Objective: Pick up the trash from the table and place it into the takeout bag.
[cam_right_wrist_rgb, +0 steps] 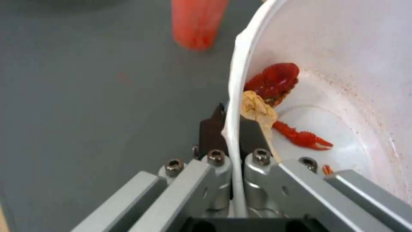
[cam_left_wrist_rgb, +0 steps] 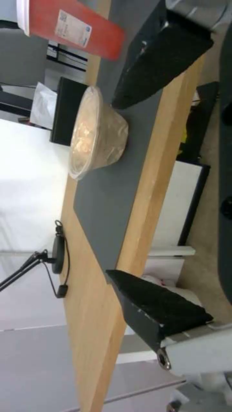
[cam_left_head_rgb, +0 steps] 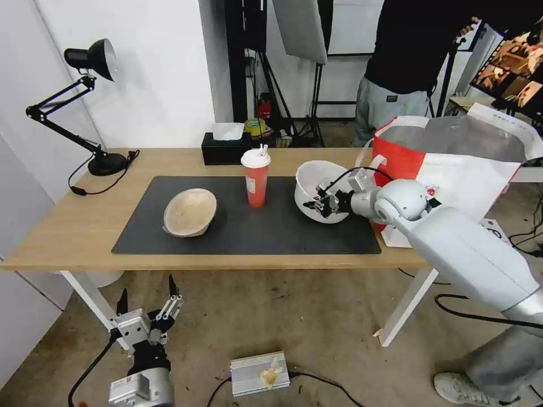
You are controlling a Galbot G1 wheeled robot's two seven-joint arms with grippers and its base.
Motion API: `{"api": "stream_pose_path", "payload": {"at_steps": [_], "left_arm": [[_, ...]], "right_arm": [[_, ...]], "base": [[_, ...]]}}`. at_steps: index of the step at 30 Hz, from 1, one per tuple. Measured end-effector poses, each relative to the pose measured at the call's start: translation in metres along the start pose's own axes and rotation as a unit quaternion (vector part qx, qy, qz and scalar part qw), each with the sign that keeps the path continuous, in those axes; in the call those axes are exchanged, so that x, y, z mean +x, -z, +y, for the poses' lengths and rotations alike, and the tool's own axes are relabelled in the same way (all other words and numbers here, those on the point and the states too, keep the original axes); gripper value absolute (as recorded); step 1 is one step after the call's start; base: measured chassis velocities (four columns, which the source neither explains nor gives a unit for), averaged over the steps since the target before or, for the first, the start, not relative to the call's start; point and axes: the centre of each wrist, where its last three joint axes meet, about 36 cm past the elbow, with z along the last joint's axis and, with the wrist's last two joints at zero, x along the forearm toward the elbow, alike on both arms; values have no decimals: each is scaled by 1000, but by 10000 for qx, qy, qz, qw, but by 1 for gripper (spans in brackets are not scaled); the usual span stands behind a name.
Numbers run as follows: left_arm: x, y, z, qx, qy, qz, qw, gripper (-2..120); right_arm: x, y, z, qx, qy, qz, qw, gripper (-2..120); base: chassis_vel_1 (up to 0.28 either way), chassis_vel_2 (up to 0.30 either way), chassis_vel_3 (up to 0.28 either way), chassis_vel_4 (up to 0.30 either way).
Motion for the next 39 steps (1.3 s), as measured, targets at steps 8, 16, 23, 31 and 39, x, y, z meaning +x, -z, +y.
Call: {"api": "stream_pose_path", "payload": {"at_steps": [8,16,23,31,39], "left_arm": [[1,0,0,-16,1,-24,10000,100],[2,4,1,-42,10,-67,10000,100],[3,7,2,-71,27,-97,9999,100],[4,8,3,-85,42,-118,9999,100],[5,8,4,-100,63,-111,9999,100]], "right_arm": [[3,20,6,-117,164,-367,9991,0],[21,45,12,-119,270,-684,9972,0],[44,62,9,-65,239,-901,9956,0],[68,81,10,82,123,-1092,9939,0],[88,100,17,196,62,-1313,9911,0]], "base": [[0,0,0,0],[0,0,0,0],[0,0,0,0],[0,0,0,0],[0,0,0,0]]}}
